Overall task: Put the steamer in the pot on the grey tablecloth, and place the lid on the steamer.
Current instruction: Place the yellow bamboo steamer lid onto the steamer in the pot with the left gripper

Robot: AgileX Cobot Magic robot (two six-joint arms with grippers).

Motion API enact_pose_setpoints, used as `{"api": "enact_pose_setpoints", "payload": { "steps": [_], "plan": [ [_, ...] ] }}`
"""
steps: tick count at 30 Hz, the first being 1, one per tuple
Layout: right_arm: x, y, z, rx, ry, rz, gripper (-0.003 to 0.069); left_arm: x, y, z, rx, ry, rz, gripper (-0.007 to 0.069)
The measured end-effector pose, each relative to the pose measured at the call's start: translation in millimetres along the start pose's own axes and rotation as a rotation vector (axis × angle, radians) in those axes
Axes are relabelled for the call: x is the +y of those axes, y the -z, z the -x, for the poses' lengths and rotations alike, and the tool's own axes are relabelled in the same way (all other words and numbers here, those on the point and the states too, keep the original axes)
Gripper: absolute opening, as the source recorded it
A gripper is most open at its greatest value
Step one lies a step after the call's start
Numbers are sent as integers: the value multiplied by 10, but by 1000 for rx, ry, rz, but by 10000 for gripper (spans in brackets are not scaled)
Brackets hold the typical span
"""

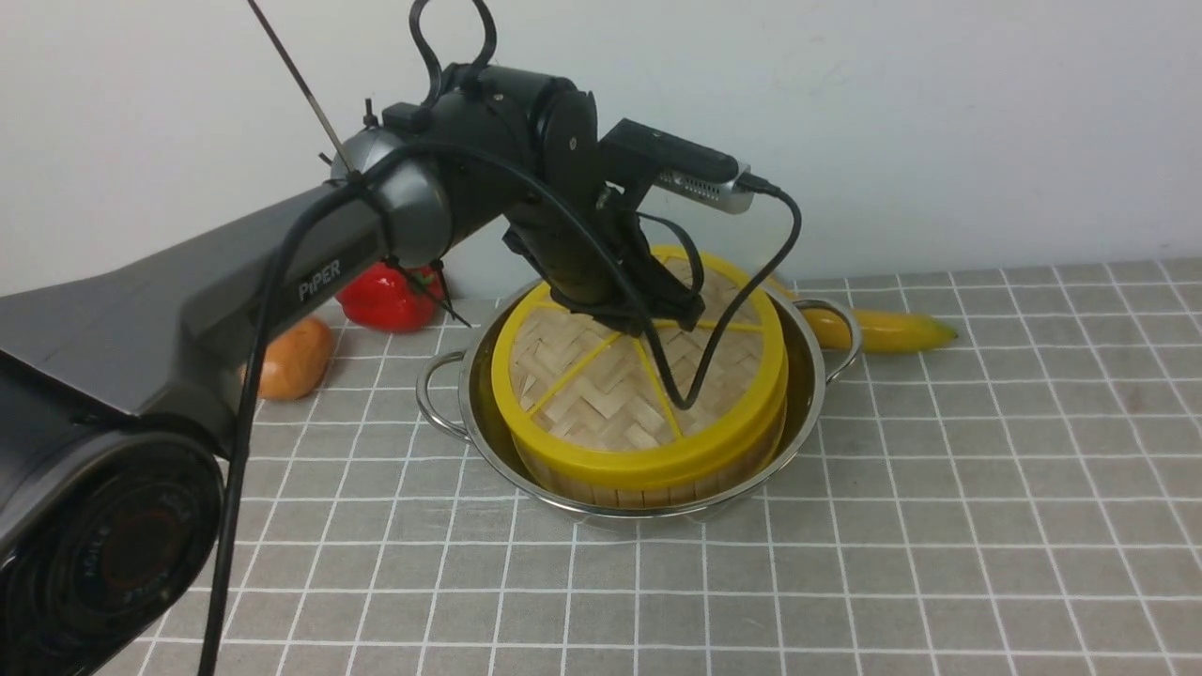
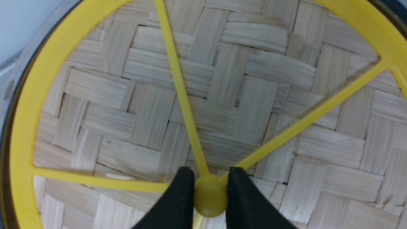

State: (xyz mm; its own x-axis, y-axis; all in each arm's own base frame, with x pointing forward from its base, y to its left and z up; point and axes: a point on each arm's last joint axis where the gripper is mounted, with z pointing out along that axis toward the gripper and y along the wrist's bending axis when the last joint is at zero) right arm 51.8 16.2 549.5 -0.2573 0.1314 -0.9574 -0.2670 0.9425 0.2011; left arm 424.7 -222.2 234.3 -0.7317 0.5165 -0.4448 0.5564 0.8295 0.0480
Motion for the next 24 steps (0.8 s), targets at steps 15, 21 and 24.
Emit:
{"api": "enact_pose_setpoints", "payload": {
  "steps": [15,21,24],
  "plan": [
    [0,-2,-1,1,0,0,466,-8,-3,31,22,0,-5,116],
    [0,-2,-1,1,0,0,466,-15,-14,35,20,-3,-7,116],
    [0,-2,-1,1,0,0,466,-49,-14,39,21,-36,-2,116]
  ]
}}
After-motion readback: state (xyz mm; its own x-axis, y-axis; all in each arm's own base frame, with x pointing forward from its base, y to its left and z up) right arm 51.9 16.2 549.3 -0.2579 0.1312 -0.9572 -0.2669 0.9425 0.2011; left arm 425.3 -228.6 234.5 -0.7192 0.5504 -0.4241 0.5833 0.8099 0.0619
